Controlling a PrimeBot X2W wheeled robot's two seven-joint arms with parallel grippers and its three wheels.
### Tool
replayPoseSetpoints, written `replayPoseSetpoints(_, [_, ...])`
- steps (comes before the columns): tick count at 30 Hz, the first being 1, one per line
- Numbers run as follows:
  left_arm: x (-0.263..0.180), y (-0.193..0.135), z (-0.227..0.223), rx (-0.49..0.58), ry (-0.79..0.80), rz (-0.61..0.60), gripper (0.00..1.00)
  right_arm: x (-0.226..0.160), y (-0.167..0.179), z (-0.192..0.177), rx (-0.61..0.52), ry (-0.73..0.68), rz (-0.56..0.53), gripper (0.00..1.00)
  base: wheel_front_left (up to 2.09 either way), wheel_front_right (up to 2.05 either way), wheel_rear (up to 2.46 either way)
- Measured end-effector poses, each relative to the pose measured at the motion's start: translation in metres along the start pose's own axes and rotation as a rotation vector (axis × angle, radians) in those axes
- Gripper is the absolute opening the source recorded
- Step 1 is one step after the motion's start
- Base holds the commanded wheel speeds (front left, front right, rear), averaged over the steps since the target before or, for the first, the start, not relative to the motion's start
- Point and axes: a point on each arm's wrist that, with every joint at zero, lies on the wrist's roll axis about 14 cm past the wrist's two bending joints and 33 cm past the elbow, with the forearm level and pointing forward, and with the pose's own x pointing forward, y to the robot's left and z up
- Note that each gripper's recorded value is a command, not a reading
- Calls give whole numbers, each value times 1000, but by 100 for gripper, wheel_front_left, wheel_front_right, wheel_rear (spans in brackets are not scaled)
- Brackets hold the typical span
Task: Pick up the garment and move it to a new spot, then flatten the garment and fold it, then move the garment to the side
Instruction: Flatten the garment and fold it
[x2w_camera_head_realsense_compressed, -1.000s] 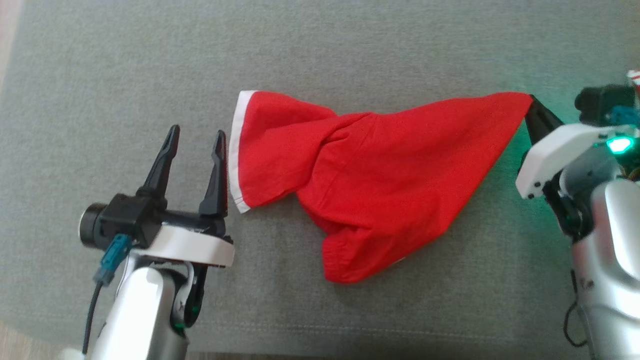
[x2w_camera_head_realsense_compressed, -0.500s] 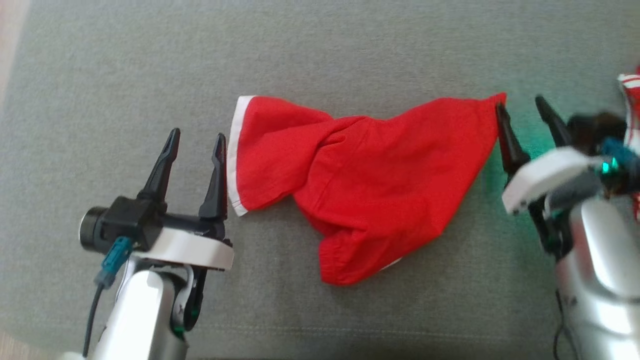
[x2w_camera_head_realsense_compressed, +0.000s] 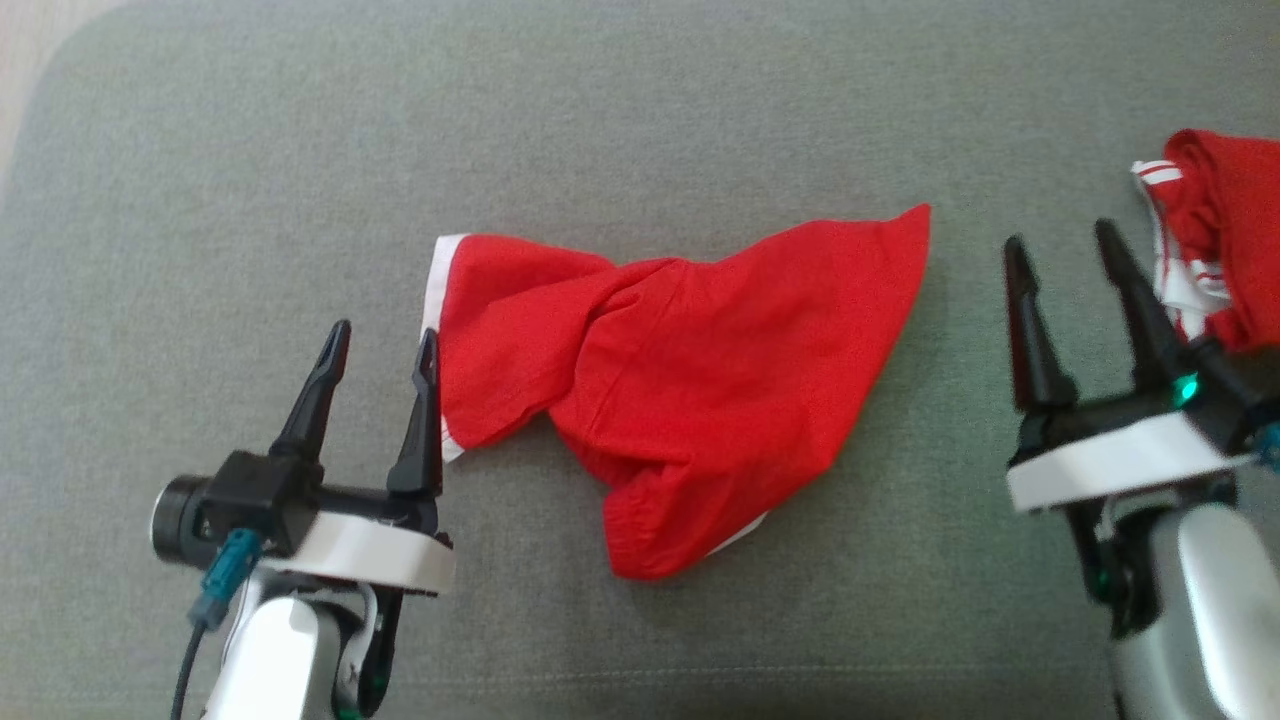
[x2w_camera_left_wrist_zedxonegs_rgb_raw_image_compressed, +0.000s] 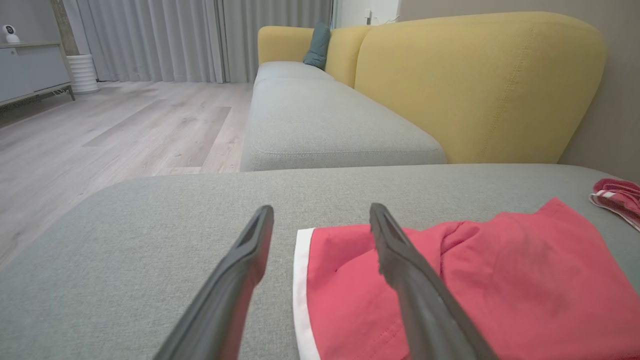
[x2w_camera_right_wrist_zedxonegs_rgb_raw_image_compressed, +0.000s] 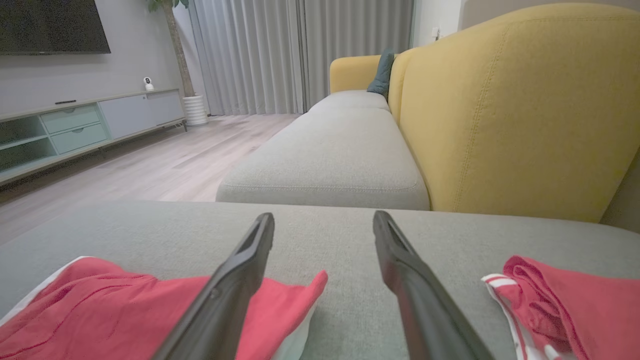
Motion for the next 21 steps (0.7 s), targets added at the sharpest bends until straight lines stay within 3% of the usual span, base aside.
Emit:
replayPoseSetpoints(8, [-7, -11, 1, 3, 0, -31, 100, -27, 9, 3, 37, 8, -16, 100, 0, 0, 0])
replayPoseSetpoints(18, [-6, -20, 0, 0, 3, -62, 100, -28, 8, 3, 40, 13, -21, 100, 0, 0, 0])
replayPoseSetpoints(21, [-8, -37, -4, 9, 36, -139, 100, -27, 9, 1, 39, 24, -20, 100, 0, 0, 0])
